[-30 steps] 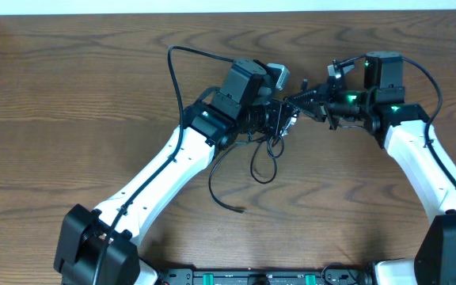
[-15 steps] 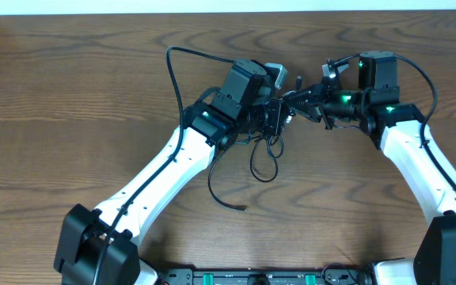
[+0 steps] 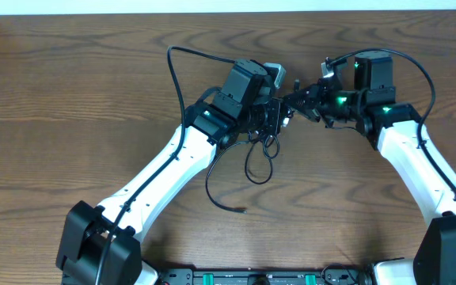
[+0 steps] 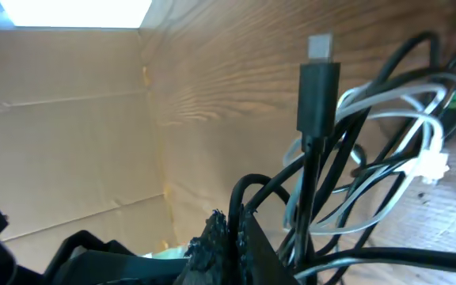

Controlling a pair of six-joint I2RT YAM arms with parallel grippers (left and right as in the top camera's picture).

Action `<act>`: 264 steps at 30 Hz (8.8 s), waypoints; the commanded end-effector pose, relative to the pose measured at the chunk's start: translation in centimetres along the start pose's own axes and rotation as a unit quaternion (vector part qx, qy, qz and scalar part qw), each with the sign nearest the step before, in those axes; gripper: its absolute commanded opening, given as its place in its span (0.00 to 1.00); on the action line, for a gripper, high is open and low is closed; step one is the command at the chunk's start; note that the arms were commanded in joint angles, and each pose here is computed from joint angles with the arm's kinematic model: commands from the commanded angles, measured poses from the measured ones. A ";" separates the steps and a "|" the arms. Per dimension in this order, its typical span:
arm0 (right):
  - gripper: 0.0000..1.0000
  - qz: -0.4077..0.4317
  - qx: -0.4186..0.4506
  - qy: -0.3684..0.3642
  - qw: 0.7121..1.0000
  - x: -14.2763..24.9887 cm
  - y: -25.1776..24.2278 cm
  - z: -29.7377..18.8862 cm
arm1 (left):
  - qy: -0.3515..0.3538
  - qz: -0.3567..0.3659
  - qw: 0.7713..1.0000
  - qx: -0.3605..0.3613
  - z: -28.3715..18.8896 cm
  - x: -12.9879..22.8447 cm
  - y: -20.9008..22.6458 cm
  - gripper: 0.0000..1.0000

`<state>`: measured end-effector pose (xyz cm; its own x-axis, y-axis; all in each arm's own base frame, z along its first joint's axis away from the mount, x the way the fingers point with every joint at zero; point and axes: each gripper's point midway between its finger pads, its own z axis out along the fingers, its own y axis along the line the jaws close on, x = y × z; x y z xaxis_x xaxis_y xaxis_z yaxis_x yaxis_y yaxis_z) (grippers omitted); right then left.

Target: Untangle cables

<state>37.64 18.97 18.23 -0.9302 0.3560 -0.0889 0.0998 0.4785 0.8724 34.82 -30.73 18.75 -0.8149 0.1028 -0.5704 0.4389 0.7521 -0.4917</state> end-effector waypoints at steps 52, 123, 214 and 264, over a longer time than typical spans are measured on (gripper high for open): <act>0.40 -0.213 0.033 0.055 0.975 3.5 -1.2 0.8 | -0.056 -0.010 0.998 -0.039 -0.7 -2.9 1.5 0.08; 0.01 -0.353 -0.037 0.039 0.934 1.5 -1.2 -2.8 | -0.074 -0.024 0.992 -0.097 -1.1 -3.5 3.8 0.93; 0.01 -0.503 -0.096 0.040 0.858 2.7 -0.3 -3.5 | -0.004 0.166 0.985 0.053 -1.4 -1.2 0.4 0.99; 0.01 -0.492 -0.123 0.053 0.860 3.7 0.3 -3.7 | -0.008 0.167 0.985 0.038 -1.1 -1.4 0.9 0.99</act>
<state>33.92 16.59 18.21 -0.5736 -0.2341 -0.7850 -0.7938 0.3954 0.4622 35.15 -29.66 19.45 -0.6170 0.3380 -0.7106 0.7220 0.6025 -0.3403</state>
